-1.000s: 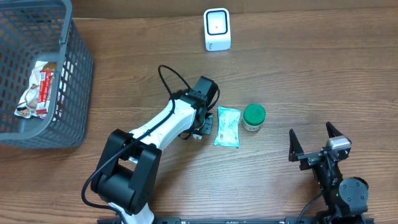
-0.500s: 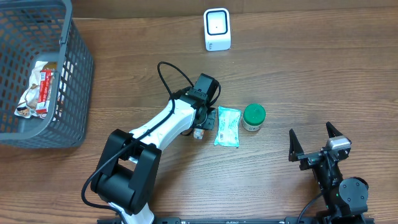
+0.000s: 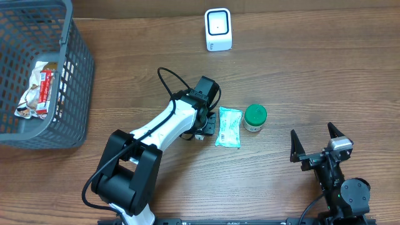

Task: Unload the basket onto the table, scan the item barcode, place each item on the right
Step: 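Stand the orange pack upright left of the wipes and release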

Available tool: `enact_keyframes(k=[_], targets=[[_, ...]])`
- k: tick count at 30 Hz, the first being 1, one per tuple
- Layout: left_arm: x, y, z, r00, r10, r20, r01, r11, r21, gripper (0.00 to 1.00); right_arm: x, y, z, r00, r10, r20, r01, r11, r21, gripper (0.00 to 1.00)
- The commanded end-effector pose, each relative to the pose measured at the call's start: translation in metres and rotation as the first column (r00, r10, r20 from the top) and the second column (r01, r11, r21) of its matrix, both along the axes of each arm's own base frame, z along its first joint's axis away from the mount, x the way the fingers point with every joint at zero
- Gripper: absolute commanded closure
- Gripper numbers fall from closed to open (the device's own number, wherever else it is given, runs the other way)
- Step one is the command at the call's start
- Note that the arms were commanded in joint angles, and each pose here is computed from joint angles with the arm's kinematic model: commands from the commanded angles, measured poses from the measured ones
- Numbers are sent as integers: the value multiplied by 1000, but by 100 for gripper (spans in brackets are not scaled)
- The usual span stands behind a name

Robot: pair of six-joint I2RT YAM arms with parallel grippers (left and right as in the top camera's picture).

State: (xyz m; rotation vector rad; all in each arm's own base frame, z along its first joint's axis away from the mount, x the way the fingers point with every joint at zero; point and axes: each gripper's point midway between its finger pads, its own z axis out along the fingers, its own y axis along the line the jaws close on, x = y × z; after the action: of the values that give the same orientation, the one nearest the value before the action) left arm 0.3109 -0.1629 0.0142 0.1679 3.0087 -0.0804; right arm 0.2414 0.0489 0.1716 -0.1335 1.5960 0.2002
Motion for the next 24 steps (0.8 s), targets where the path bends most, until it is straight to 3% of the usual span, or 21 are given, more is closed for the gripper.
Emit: enact_keyframes(k=[1, 14, 24], targets=[[-8, -11, 0, 1000, 9, -21, -10, 999, -39, 53, 0, -1, -2, 1000, -7, 4, 7, 1000, -1, 0], [-4, -22, 2, 1000, 27, 2, -27, 997, -76, 56, 0, -1, -2, 1000, -7, 4, 7, 1000, -1, 0], [10, -27, 16, 999, 31, 44, -27, 996, -90, 44, 0, -1, -2, 1000, -7, 4, 7, 1000, -1, 0]])
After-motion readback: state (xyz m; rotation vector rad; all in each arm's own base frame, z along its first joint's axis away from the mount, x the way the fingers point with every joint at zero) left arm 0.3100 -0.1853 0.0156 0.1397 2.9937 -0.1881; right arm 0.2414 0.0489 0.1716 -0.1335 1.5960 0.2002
